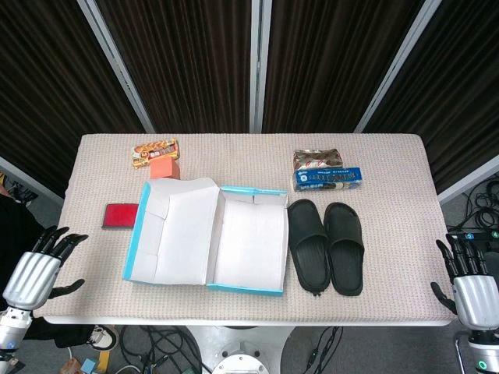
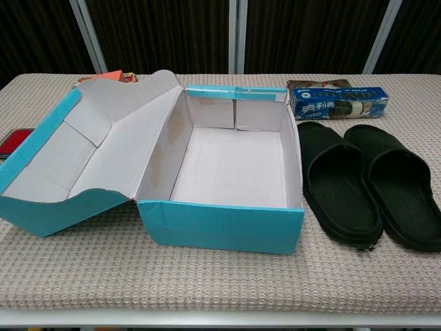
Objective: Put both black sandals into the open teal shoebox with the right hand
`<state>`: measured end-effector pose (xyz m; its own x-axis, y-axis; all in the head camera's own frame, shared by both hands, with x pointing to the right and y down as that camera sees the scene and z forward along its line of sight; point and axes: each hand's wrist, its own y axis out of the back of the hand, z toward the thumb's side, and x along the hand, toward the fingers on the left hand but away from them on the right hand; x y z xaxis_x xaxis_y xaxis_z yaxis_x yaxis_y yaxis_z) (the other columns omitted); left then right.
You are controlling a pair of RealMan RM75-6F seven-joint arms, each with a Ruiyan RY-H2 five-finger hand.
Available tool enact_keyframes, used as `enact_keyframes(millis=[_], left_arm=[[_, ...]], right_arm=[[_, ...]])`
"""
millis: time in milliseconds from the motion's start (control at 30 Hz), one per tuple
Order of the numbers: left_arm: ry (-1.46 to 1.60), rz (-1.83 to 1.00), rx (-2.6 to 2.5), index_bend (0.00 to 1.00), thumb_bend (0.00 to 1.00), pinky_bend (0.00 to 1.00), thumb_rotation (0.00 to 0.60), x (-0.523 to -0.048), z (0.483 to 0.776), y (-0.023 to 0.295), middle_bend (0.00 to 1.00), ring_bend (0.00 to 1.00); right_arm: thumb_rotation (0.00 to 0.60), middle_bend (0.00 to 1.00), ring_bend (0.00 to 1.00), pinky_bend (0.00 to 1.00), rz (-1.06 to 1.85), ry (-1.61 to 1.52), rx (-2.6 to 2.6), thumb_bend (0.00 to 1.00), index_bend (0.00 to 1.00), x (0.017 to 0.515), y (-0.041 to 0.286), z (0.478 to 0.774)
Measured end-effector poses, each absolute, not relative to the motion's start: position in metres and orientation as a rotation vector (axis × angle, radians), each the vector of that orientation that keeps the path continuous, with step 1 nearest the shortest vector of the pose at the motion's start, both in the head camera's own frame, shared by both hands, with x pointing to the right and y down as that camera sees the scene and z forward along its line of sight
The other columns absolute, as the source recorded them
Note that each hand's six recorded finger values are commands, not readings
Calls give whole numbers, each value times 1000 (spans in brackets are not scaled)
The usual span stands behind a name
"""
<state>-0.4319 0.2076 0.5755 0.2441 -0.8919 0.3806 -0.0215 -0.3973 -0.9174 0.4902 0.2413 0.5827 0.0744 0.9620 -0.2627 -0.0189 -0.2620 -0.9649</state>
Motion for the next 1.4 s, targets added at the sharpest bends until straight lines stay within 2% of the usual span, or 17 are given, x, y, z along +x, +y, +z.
enact_keyframes(millis=[367, 567, 767, 1033, 1200, 1400], left_arm=[[869, -1265, -1649, 173, 23, 116, 600, -433, 572, 210, 227, 113], [874, -1295, -1667, 173, 23, 116, 600, -435, 573, 211, 228, 113], [896, -1291, -1684, 173, 23, 112, 600, -433, 577, 210, 228, 113], [891, -1290, -1699, 173, 23, 109, 600, -431, 578, 218, 228, 113], [921, -1304, -1715, 173, 23, 109, 600, -437, 578, 221, 228, 113], [894, -1329, -1743, 174, 23, 110, 600, -439, 583, 226, 228, 113]], right_arm=[[600, 0, 0, 0, 1330, -1072, -1607, 136, 0, 482, 243, 579], [600, 0, 0, 0, 1353, -1045, -1707, 137, 0, 478, 231, 576], [600, 19, 0, 0, 1363, -980, -1832, 139, 0, 453, 203, 575], [600, 83, 0, 0, 1494, -716, -1969, 139, 0, 420, 153, 587], [600, 85, 0, 0, 1565, -608, -2020, 138, 50, 392, 124, 591], [600, 109, 0, 0, 1583, -569, -1988, 138, 62, 362, 91, 591]])
